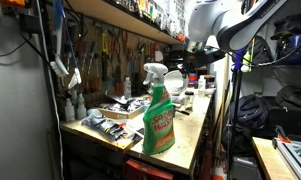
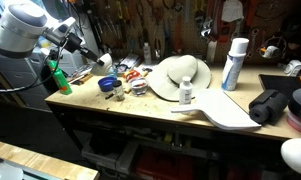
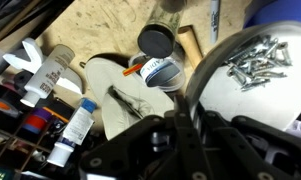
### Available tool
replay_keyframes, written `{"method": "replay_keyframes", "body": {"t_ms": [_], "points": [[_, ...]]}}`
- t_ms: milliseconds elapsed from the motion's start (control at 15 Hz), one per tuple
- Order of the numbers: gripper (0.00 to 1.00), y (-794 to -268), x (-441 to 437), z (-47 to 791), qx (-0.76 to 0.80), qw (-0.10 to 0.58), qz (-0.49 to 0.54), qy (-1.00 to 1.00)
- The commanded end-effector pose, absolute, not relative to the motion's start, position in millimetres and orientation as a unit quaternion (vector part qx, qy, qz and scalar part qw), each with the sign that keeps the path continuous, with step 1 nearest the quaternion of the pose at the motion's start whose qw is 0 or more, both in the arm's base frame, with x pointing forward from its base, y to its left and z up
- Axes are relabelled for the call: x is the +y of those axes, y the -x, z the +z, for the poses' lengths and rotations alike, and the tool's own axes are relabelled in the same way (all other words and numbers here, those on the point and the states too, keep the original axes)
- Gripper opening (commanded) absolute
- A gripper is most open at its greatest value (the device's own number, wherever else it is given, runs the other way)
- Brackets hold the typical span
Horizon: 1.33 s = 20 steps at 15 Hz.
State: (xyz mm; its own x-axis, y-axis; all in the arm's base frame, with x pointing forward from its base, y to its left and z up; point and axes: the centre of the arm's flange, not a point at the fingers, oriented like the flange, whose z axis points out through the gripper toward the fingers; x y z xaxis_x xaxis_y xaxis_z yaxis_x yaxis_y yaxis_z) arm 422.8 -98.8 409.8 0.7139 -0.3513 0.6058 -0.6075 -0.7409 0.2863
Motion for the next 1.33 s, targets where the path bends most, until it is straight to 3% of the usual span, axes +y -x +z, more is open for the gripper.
{"method": "replay_keyframes", "body": {"t_ms": [0,867,1267], "points": [[0.02,-433.9,-94.4,398.9,-0.255,0.285,0.279,-0.881],[0.02,-460.5,-48.7,352.0,-0.149,0.465,0.319,-0.813],[0.02,-459.9,-28.9,335.7,-0.098,0.502,0.331,-0.793]]}}
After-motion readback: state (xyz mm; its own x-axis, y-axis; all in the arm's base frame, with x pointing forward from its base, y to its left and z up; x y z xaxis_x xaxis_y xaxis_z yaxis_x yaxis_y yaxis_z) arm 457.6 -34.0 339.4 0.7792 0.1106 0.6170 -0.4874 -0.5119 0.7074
